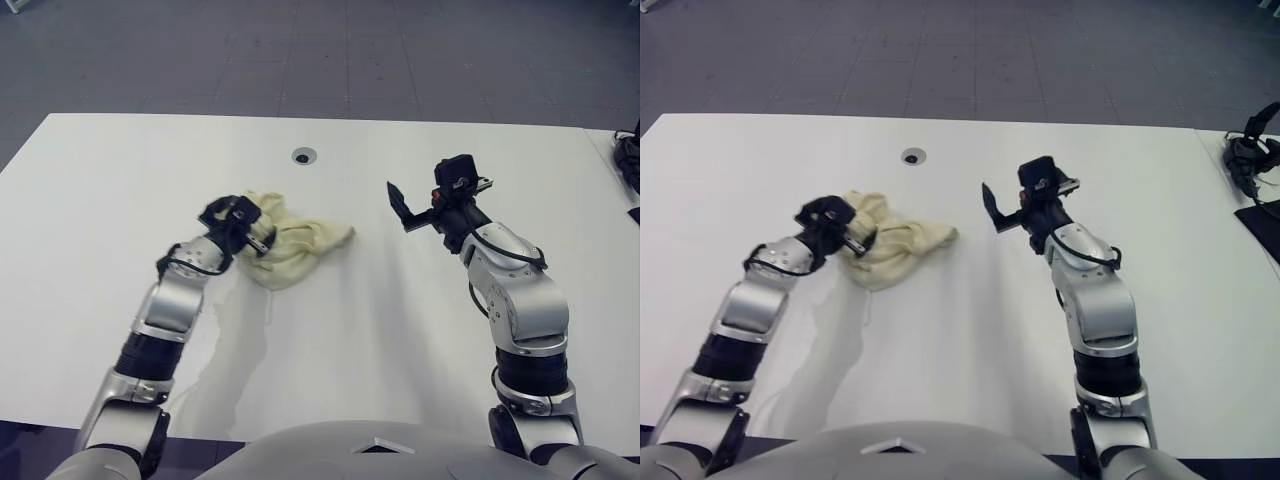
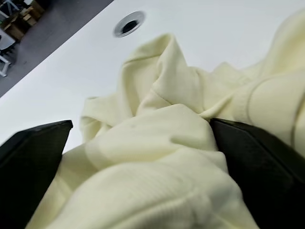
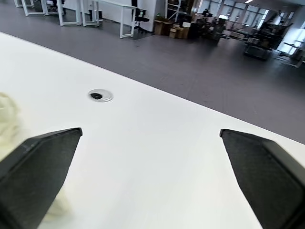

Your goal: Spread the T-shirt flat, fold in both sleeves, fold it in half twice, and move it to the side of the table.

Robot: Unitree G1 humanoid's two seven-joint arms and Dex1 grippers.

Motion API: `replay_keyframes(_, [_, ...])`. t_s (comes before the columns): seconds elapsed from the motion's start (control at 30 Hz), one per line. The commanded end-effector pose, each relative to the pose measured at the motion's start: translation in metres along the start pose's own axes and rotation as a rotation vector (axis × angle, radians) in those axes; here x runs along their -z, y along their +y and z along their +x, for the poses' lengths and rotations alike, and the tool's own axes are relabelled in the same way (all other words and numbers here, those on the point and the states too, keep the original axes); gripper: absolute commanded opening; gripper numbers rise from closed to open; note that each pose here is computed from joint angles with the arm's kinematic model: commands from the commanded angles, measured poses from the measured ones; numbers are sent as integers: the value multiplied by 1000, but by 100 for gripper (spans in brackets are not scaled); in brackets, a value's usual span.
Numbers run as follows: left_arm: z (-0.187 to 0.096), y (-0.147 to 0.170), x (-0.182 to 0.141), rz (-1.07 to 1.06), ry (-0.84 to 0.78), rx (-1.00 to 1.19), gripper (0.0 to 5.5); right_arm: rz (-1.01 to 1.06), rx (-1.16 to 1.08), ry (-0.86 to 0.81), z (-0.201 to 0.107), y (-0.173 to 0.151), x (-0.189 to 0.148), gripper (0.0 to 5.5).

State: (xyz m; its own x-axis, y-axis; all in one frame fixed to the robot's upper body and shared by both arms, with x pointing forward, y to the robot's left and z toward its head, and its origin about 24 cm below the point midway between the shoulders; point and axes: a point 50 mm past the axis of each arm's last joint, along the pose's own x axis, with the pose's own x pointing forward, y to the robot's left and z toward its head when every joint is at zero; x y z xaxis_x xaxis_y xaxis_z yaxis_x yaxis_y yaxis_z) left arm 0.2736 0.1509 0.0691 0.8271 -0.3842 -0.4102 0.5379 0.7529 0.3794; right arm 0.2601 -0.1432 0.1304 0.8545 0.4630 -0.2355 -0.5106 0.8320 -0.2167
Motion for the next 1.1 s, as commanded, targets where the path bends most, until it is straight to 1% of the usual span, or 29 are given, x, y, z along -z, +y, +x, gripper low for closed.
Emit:
replay_keyframes(0.03, [-5,-38,-13,-96,-20,83,538,-119,-335,82,-21,24,5,540])
replay_keyframes(0.1, [-7,-47,-23,-125,-38,81,538,-160,-449,102,-32,30,3,540])
replay_keyframes(0.17, [-8,-49,-31,-134,-51,70,538,-202,-518,121,-41,32,0,540])
replay_keyframes(0.3, [-12,-42,-45,-126,-78,38,538,-343,-589,178,-56,29,0,540])
replay_keyframes(0.47, [-21,-26,-63,-175,-137,1,538,-495,-584,220,-59,26,9,540])
replay_keyframes(0.67, [-33,-4,-84,-211,-203,-61,538,-583,-536,239,-52,30,31,540])
replay_keyframes(0.7, [-34,-2,-85,-212,-203,-66,540,-595,-530,234,-51,31,32,519])
replay_keyframes(0.77, [-35,1,-85,-213,-199,-75,540,-619,-508,219,-49,32,33,499])
replay_keyframes(0.87, [-36,1,-84,-213,-191,-80,540,-642,-494,204,-48,32,34,440])
replay_keyframes(1.1, [-38,1,-81,-215,-176,-92,540,-679,-494,214,-52,32,37,328])
